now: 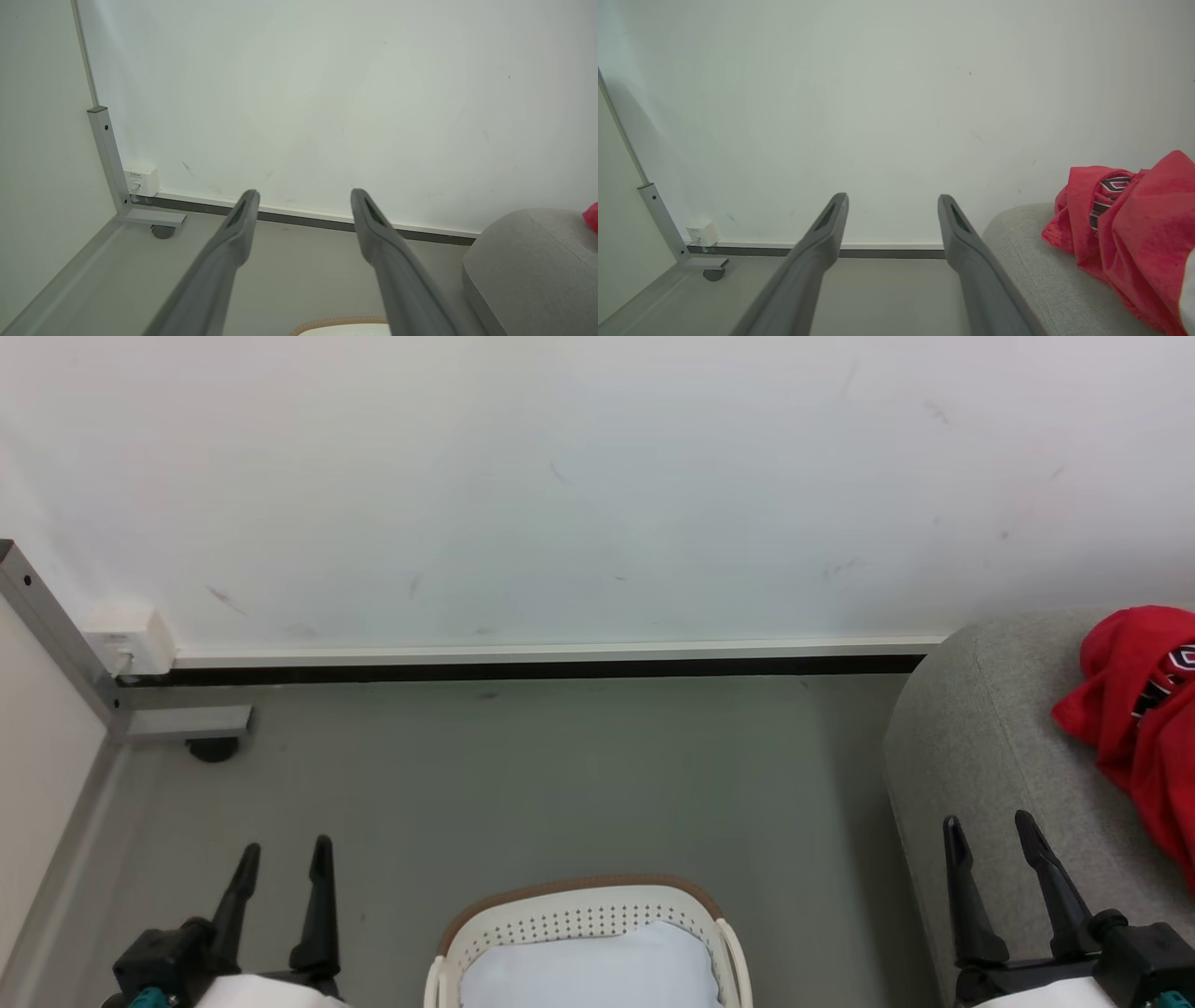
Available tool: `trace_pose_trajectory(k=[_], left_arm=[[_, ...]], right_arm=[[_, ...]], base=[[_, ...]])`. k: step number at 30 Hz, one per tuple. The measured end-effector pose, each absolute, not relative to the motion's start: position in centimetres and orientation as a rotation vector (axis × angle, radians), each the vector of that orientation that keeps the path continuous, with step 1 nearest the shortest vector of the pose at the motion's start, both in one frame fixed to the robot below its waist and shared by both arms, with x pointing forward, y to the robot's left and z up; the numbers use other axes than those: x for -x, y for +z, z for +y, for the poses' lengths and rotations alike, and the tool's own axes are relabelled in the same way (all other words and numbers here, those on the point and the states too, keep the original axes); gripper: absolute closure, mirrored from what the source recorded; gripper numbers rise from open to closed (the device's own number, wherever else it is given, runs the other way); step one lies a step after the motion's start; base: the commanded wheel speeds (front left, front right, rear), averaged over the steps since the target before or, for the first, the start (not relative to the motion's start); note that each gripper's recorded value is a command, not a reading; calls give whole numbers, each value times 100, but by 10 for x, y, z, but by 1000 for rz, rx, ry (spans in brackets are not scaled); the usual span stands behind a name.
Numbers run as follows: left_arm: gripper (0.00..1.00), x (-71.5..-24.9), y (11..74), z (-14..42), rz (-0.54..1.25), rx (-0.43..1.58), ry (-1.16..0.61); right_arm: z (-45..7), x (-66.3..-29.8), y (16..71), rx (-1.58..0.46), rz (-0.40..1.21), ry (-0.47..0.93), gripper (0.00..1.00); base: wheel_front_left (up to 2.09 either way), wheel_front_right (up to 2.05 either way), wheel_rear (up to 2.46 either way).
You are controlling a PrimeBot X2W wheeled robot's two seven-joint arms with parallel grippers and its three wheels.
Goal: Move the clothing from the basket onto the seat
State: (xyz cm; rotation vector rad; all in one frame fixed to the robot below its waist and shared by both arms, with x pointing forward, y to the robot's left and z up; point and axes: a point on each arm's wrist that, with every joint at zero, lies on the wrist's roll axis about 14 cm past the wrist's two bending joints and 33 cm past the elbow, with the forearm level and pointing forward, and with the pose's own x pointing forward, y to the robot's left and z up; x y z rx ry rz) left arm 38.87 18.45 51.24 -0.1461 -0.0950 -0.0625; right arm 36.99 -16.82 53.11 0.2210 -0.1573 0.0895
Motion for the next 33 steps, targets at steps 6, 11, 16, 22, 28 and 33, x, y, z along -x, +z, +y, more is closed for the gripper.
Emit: trace_pose_trajectory(k=[6, 11, 16, 22, 28, 33], left_arm=[[0, -388, 511, 186, -92, 152, -54], [100, -381, 490, 182, -27, 168, -49], [100, -380, 483, 187, 7, 248, -22], [100, -380, 483, 191, 17, 361, 4], [100, -380, 483, 193, 22, 462, 22], [100, -380, 482, 194, 29, 543, 35]], right_arm=[[-167, -370, 528, -224, -146, 91, 0], [-166, -363, 508, -230, -84, 85, 100], [-169, -363, 504, -316, -64, 66, 100], [-174, -364, 502, -420, -49, 44, 100], [-179, -365, 500, -519, -37, 22, 100], [-182, -366, 498, -592, -27, 8, 100]], base=[[0, 0, 0], [0, 0, 0], [0, 0, 0], [0, 0, 0], [0, 0, 0], [0, 0, 0]])
